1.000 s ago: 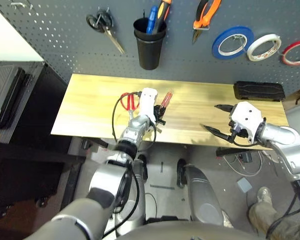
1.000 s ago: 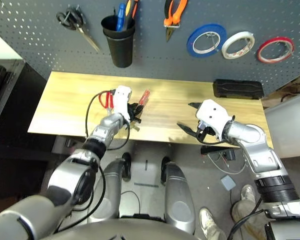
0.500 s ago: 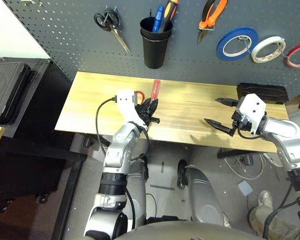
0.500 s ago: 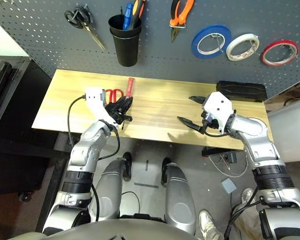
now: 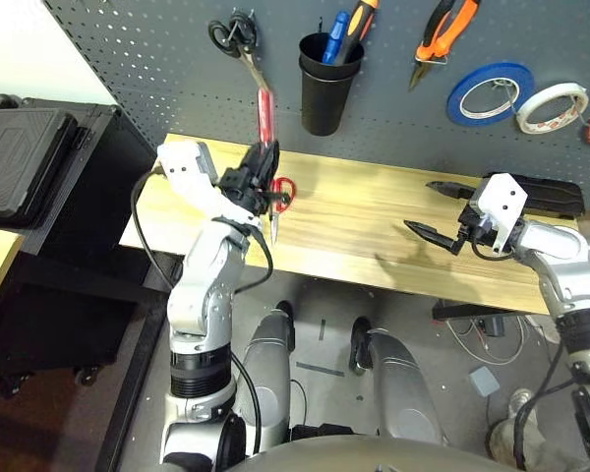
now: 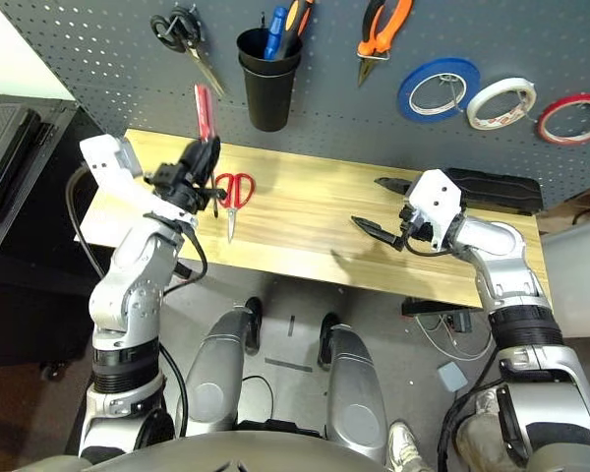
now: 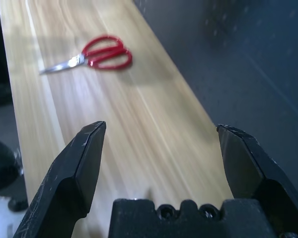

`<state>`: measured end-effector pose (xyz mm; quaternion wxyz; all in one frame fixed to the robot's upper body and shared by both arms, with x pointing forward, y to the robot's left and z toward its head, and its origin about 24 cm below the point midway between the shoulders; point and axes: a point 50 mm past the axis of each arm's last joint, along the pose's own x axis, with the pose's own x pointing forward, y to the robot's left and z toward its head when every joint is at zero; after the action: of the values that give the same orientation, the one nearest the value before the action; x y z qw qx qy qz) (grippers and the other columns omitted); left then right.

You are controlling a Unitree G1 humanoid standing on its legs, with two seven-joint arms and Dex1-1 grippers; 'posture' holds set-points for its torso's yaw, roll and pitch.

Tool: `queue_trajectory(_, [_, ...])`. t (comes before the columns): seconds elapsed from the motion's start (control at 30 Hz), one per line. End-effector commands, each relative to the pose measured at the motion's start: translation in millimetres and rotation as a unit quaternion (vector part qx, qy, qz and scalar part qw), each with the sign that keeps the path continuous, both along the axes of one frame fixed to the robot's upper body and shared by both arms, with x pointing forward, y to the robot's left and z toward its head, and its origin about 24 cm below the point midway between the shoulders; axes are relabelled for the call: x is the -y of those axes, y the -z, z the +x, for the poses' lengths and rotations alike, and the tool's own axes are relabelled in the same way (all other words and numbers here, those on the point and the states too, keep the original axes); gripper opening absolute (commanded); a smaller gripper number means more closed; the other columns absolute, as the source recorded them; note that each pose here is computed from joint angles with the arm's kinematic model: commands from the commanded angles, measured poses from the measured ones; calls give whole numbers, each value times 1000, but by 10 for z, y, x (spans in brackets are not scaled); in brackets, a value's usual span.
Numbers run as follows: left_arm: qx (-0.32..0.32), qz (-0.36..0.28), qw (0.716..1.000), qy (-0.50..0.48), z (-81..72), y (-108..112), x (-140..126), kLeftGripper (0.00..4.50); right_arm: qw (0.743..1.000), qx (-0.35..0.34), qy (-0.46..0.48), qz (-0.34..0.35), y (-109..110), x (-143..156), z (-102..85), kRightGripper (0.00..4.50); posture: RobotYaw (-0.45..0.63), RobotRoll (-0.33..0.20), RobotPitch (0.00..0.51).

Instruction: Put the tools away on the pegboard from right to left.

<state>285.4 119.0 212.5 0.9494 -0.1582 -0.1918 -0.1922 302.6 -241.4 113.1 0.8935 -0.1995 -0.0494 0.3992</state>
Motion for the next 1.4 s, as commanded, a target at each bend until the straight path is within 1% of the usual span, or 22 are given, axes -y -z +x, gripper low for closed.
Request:
queue_trajectory(0.03, [46, -11, 999, 16, -14, -322, 38, 794, 999, 20, 0, 41, -80, 100, -42, 4500, 207, 0, 266])
queue_trajectory(0.1, [71, -21, 997, 21, 5, -511, 54, 794, 997, 34, -5, 67, -148, 136, -63, 4500, 200, 0, 264])
queue_trajectory(0.17, [83, -29, 996, 25, 23, -625, 55, 794, 996, 39, -9, 82, -188, 149, -77, 4500, 181, 0, 258])
queue_trajectory(0.2, [94, -34, 995, 31, 40, -720, 72, 794, 994, 48, -15, 101, -252, 158, -95, 4500, 181, 0, 258])
queue_trajectory(0.3, [111, -42, 992, 42, 74, -882, 103, 794, 989, 60, -25, 130, -379, 169, -130, 4500, 160, 0, 250])
queue_trajectory(0.37, [122, -51, 990, 52, 111, -986, 134, 794, 987, 66, -30, 146, -508, 182, -156, 4500, 150, 0, 248])
queue_trajectory(0.47, [135, -51, 988, 61, 179, -1096, 181, 794, 983, 71, -42, 162, -668, 214, -209, 4500, 122, 0, 240])
queue_trajectory(0.6, [150, -59, 985, 61, 284, -1198, 184, 794, 982, 60, -44, 171, -790, 284, -252, 4500, 122, 0, 240])
queue_trajectory(0.77, [177, -53, 980, 69, 448, -1385, 248, 794, 984, 52, -64, 157, -978, 390, -284, 4500, 91, 0, 231])
queue_trajectory(0.93, [182, -50, 979, 74, 596, -1436, 271, 794, 985, 49, -76, 146, -1112, 389, -301, 4500, 71, 0, 225])
queue_trajectory(1.13, [184, -46, 977, 94, 699, -1450, 394, 794, 986, 53, -70, 140, -1195, 314, -275, 4500, 61, 0, 219])
queue_trajectory(1.27, [174, -44, 979, 97, 791, -1370, 485, 794, 985, 62, -74, 141, -1209, 206, -251, 4500, 48, 0, 215])
queue_trajectory(1.4, [152, -30, 983, 95, 886, -1209, 551, 794, 984, 69, -77, 143, -1205, 132, -237, 4500, 43, 0, 214])
